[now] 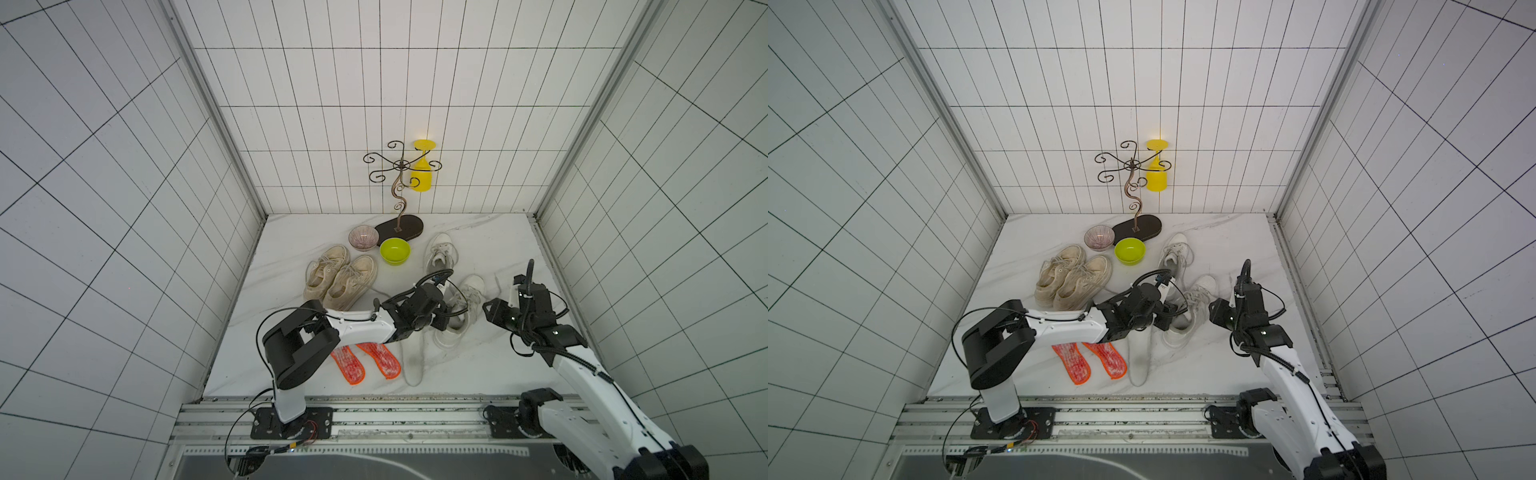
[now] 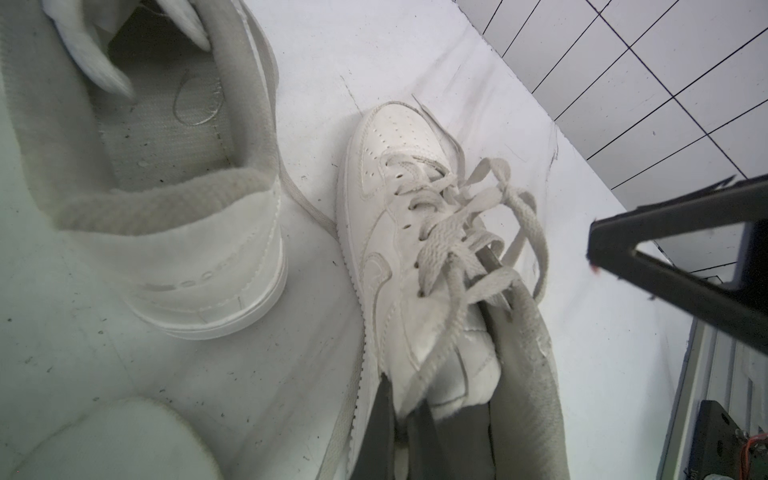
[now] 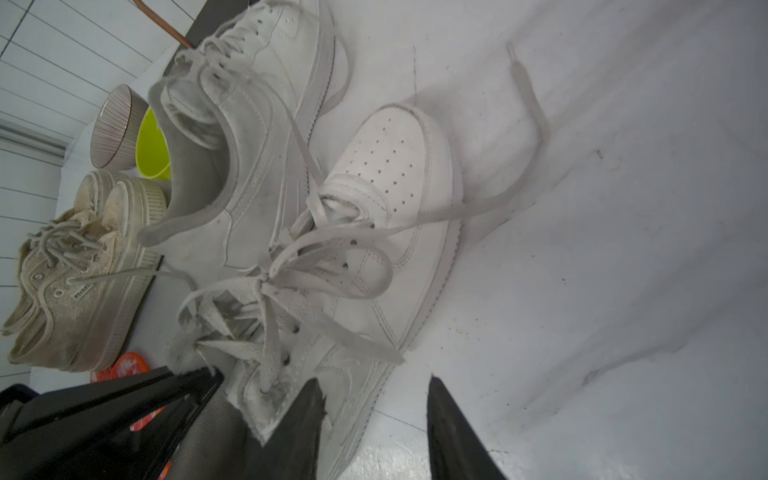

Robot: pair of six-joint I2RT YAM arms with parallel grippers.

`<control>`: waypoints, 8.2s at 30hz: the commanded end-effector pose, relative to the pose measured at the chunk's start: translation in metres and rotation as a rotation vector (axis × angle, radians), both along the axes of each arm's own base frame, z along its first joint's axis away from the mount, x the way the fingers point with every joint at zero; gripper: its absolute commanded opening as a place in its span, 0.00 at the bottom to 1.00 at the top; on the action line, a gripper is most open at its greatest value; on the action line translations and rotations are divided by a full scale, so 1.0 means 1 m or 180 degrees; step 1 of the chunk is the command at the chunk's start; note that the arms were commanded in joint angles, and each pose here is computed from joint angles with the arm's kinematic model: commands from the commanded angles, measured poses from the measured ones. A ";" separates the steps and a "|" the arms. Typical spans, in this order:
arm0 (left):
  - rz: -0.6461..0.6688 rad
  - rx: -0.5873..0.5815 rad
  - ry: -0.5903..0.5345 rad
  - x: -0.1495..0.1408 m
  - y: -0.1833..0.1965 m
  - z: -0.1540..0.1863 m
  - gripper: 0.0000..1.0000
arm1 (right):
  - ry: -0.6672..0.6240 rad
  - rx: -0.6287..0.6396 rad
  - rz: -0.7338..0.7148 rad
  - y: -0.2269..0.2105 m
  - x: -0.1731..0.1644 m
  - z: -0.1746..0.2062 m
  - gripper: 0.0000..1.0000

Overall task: Remove the insole from the shoe
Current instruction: Untie the shoelace on the shoe.

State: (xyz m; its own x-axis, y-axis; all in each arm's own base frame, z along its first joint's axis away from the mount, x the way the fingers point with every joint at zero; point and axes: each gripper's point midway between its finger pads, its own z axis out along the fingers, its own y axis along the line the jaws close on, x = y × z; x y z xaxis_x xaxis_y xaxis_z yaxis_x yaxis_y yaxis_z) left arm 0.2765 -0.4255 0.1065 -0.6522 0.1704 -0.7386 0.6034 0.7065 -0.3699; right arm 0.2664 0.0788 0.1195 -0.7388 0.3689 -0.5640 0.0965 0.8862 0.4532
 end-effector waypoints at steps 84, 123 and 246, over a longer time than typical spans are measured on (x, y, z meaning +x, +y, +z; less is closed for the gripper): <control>-0.0081 -0.0125 -0.0150 0.000 -0.011 0.018 0.00 | -0.0247 -0.0994 -0.0644 -0.045 0.023 0.061 0.78; 0.0063 -0.0174 -0.0278 0.002 0.000 0.031 0.00 | 0.0089 -0.0688 0.0036 0.005 0.029 0.036 0.74; -0.0060 -0.0310 -0.0407 -0.015 -0.009 0.051 0.00 | 0.0337 -0.0807 -0.0284 -0.007 0.035 -0.005 0.62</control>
